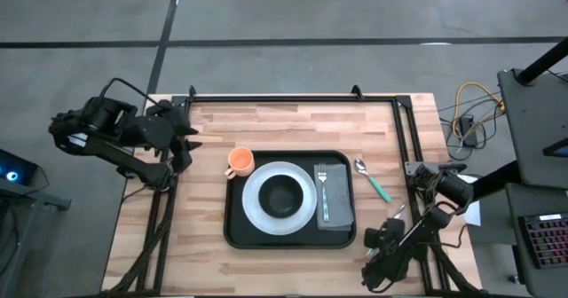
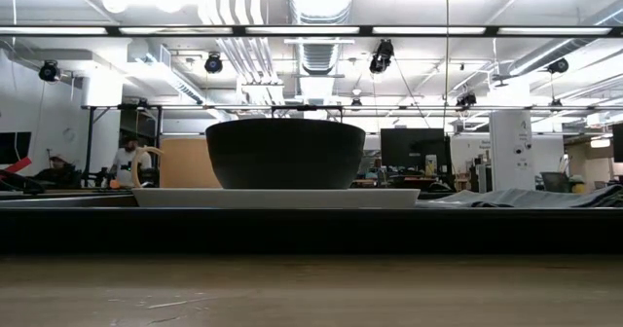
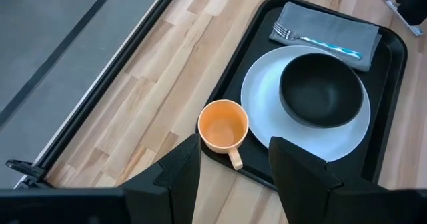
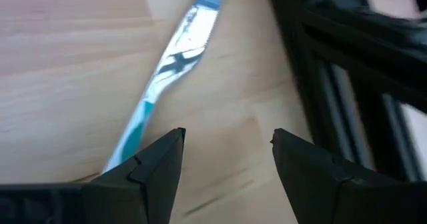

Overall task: Set up tray
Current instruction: Put the blue patterned knife on top of the gray napkin to the right of the blue patterned fork

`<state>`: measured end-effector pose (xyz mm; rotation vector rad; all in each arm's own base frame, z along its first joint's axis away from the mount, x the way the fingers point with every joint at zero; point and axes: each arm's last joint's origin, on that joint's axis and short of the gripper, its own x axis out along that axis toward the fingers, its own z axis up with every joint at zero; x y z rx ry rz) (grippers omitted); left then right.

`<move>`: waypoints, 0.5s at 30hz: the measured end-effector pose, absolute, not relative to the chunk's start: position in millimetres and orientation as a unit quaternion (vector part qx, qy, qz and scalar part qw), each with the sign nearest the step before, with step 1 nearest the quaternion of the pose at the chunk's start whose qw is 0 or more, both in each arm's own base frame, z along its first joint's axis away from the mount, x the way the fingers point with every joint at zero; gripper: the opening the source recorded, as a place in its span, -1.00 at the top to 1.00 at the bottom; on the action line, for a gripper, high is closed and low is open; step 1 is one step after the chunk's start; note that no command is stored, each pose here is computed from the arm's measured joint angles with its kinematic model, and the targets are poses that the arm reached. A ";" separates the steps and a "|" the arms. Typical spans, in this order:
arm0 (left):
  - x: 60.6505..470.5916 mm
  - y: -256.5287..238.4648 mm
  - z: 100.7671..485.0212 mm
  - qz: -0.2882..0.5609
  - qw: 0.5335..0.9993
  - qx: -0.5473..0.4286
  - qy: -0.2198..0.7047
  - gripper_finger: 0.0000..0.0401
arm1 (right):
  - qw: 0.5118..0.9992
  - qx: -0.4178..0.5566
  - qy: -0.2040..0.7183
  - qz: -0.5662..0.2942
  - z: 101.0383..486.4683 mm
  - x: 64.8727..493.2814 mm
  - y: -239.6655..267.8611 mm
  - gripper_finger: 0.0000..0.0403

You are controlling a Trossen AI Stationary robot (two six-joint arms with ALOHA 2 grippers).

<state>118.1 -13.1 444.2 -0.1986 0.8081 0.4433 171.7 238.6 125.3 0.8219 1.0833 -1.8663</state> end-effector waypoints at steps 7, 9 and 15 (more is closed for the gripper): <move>126.9 -15.1 441.7 0.215 0.887 -0.091 0.399 0.21 | 0.420 0.325 0.422 -0.735 122.3 171.0 236.1 -0.09; 129.0 -15.6 441.0 0.215 0.885 -0.090 0.402 0.21 | 0.427 0.325 0.419 -0.732 122.0 171.3 235.6 -0.09; 133.3 -16.7 439.5 0.215 0.883 -0.088 0.408 0.21 | 0.448 0.329 0.409 -0.724 121.3 173.3 234.8 -0.09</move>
